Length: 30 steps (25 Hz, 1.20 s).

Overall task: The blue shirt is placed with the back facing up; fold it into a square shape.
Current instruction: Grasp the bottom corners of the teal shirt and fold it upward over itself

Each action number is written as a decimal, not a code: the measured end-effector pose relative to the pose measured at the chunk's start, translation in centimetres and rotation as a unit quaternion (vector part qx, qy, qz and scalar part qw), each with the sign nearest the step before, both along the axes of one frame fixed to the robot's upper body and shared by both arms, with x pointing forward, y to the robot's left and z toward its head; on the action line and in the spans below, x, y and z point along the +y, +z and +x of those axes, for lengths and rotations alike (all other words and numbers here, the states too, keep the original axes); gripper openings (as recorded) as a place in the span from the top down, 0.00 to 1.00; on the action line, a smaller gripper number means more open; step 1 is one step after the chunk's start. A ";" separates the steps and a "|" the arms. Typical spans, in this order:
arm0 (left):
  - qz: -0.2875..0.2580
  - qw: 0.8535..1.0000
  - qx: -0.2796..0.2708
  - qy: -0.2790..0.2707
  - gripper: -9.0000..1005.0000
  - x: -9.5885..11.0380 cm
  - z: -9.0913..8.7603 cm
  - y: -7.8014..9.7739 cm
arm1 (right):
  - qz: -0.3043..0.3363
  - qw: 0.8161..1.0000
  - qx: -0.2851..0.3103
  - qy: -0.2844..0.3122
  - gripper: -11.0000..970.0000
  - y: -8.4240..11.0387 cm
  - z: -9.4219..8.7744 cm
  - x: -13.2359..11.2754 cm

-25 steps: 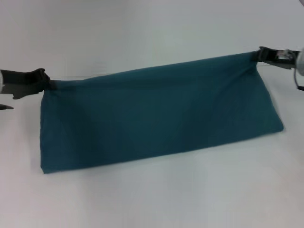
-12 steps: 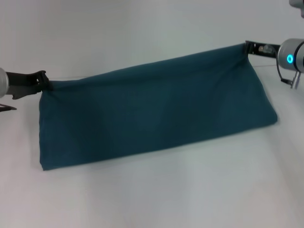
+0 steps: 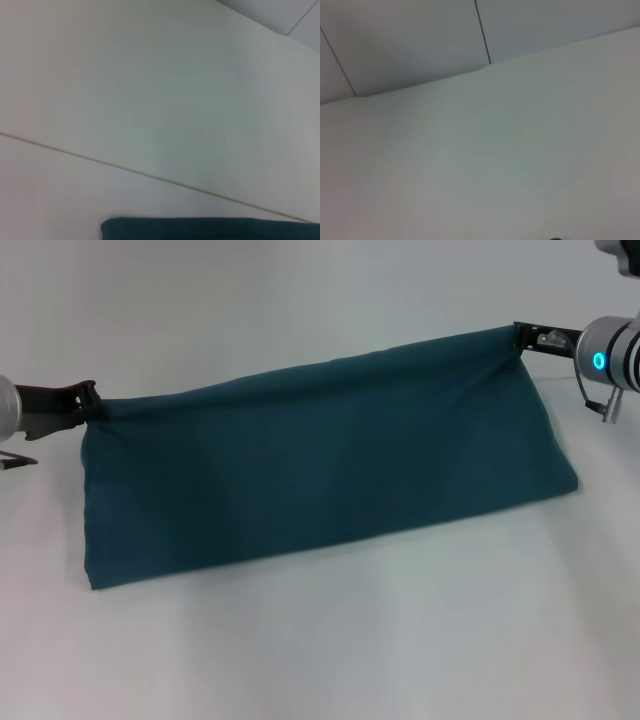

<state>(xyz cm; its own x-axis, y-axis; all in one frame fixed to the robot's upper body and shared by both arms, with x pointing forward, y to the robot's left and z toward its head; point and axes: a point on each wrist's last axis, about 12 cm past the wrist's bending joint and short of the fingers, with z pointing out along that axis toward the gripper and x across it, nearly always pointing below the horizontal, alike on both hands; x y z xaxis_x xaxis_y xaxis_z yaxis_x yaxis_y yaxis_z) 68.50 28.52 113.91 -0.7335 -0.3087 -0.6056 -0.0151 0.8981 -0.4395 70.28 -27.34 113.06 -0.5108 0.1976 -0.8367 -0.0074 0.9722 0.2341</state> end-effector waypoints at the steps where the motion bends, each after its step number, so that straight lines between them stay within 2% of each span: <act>1: 0.000 1.000 -0.001 0.001 0.91 0.0 0.0 -0.1 | -0.003 1.000 0.001 0.001 0.95 -0.1 0.0 0.1; 16: 0.009 1.000 -0.016 0.002 0.85 -0.4 0.1 -0.3 | -0.028 1.000 -0.002 0.011 0.94 0.4 0.6 0.2; 21: 0.005 1.000 -0.023 0.017 0.81 -0.4 0.1 -0.6 | -0.042 0.999 -0.002 0.003 0.93 1.1 1.3 -0.8; 25: 0.004 0.999 -0.024 0.028 0.72 0.0 -0.1 -0.8 | -0.037 0.999 -0.004 0.000 0.77 1.9 1.6 -1.7; 30: 0.001 0.999 -0.024 0.039 0.61 0.8 -0.5 -1.1 | -0.012 1.000 0.010 -0.007 0.55 1.6 1.0 -2.9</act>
